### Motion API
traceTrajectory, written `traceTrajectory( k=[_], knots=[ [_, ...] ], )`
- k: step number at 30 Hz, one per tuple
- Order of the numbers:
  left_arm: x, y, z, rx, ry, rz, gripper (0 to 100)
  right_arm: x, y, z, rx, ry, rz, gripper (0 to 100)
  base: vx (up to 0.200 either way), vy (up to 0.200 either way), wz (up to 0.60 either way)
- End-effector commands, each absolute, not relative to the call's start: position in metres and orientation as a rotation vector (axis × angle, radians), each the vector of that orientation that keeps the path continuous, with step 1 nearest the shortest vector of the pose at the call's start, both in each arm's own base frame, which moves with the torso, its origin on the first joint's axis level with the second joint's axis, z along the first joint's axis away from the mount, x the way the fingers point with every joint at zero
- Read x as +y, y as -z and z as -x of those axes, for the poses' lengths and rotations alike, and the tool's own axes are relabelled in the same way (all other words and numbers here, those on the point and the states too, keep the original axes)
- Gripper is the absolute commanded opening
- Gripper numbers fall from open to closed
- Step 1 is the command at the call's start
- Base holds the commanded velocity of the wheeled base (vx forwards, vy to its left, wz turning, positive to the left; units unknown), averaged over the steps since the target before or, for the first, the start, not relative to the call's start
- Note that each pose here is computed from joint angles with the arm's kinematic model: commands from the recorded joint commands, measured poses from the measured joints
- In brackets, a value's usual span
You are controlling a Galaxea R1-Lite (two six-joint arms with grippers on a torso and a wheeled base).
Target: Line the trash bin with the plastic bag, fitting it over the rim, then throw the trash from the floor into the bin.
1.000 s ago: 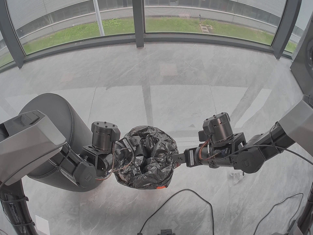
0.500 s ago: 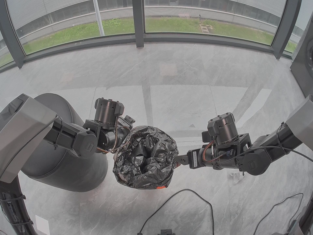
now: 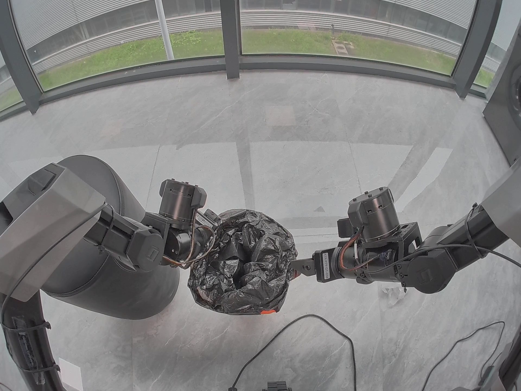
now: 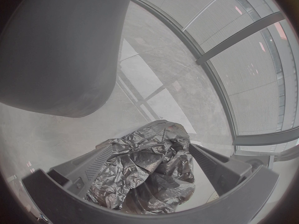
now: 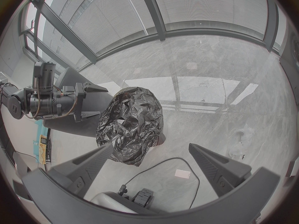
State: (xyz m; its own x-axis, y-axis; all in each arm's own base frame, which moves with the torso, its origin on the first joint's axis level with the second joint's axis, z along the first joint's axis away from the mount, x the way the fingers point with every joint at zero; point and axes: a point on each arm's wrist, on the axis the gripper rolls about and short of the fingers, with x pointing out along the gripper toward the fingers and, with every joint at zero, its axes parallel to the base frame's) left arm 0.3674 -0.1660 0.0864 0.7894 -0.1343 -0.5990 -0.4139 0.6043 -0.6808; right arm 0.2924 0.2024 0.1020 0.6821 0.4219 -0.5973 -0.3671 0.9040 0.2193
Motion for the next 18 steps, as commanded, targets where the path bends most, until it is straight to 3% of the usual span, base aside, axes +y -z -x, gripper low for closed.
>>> traceTrajectory(
  k=[1, 11, 18],
  knots=[
    [-0.165, -0.073, -0.371, 0.685, -0.198, 0.914, 100, 0.202, -0.101, -0.291, 0.695, -0.443, -0.083, 100, 0.0, 0.0, 0.0],
    [-0.162, -0.058, -0.377, 0.695, -0.229, 0.898, 100, 0.201, -0.099, -0.291, 0.701, -0.441, -0.079, 100, 0.0, 0.0, 0.0],
    [-0.149, -0.062, -0.388, 0.604, -0.228, 0.92, 100, 0.201, -0.097, -0.29, 0.708, -0.441, -0.076, 100, 0.0, 0.0, 0.0]
  ],
)
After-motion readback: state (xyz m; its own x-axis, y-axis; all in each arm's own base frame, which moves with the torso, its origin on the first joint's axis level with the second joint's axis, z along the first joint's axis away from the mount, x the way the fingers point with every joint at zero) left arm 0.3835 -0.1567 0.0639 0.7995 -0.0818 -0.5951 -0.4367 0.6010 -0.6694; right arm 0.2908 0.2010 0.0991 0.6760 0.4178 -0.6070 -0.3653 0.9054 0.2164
